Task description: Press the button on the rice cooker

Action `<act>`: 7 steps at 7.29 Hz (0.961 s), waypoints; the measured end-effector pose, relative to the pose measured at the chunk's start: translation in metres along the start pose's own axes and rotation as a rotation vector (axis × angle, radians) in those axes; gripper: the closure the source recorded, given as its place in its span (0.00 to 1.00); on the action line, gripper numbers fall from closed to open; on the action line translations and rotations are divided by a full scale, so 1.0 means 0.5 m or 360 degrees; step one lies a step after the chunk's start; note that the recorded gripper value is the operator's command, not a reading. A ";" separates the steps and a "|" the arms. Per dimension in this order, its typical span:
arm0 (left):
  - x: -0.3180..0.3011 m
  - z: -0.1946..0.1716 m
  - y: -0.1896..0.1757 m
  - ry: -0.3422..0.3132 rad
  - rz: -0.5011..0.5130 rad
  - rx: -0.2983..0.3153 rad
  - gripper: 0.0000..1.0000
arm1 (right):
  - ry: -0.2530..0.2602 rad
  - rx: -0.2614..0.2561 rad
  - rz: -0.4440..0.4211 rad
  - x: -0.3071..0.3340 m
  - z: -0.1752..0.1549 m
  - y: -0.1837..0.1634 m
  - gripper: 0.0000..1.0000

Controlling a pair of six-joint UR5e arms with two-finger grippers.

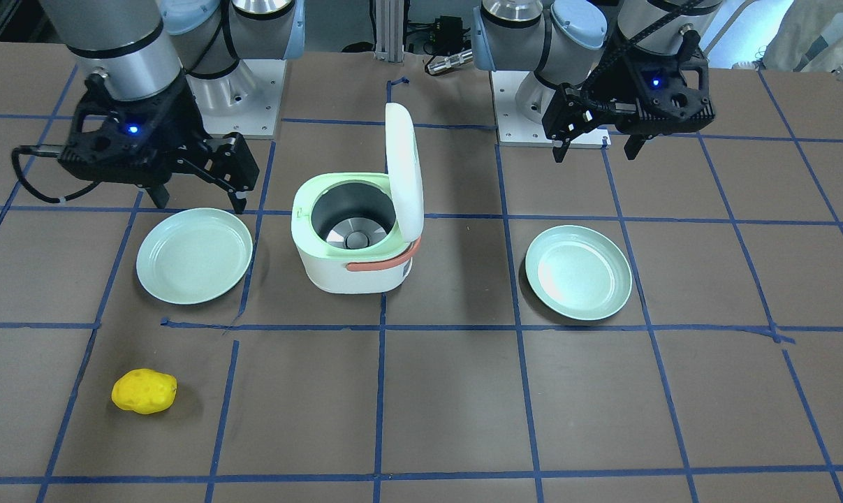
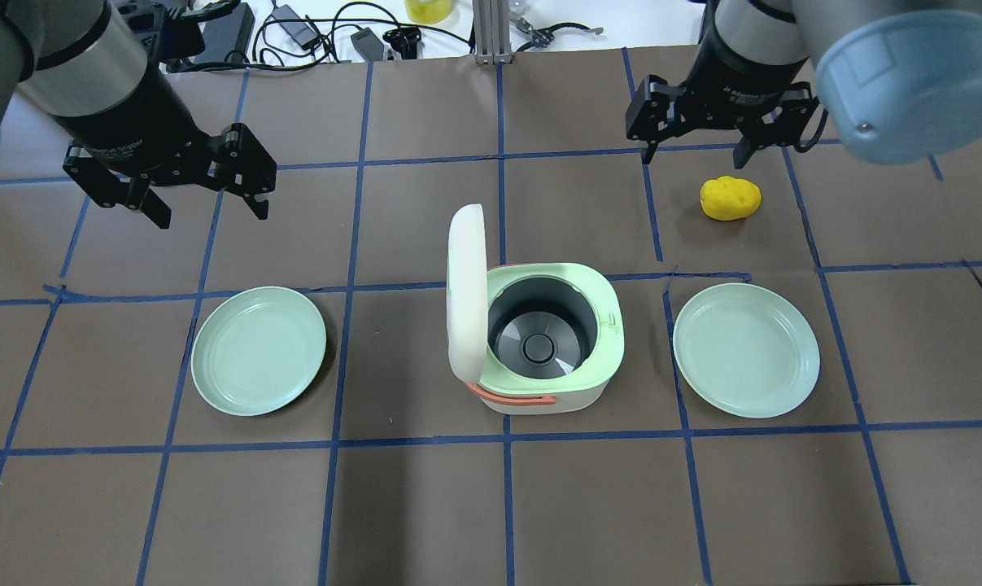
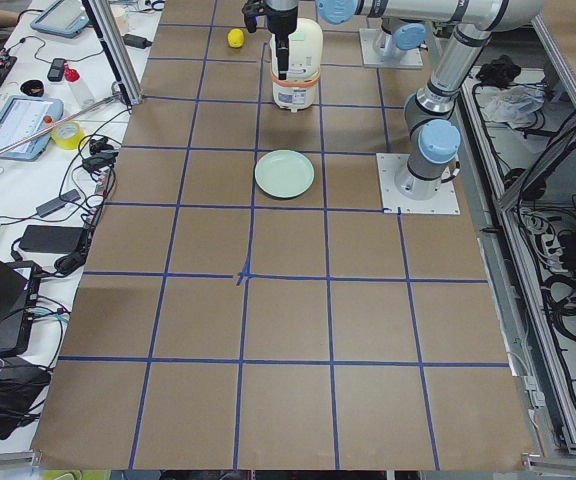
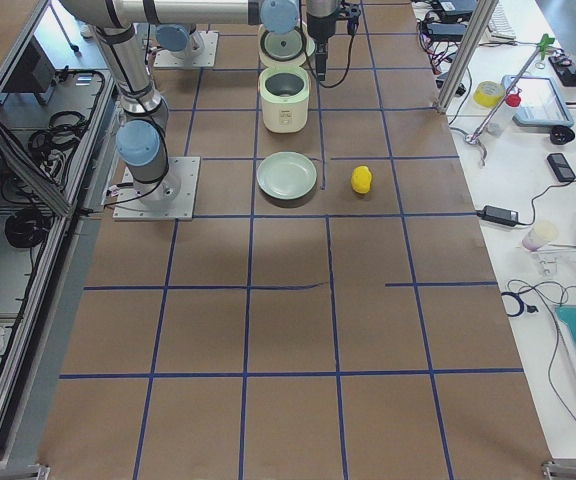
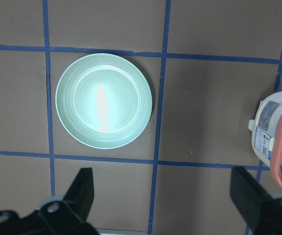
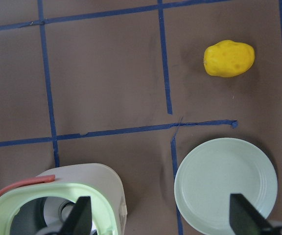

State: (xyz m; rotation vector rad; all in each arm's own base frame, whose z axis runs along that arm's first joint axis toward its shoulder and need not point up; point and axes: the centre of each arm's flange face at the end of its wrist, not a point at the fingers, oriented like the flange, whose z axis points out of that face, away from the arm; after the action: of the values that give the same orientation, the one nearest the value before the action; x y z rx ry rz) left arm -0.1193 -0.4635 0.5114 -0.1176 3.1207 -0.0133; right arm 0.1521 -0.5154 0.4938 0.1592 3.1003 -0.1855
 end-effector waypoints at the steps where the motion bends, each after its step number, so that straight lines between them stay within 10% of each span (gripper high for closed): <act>1: 0.000 0.000 0.000 0.0000 0.0000 0.0000 0.00 | 0.0006 0.0029 0.0020 0.031 -0.020 -0.017 0.00; 7: 0.000 0.000 0.000 0.0000 0.0001 0.0000 0.00 | 0.0008 0.0032 -0.0060 0.079 -0.044 -0.034 0.00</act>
State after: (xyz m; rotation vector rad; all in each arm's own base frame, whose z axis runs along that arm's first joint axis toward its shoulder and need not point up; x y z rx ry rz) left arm -0.1193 -0.4635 0.5114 -0.1166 3.1207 -0.0133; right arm 0.1104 -0.5258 0.5159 0.1020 3.1089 -0.2173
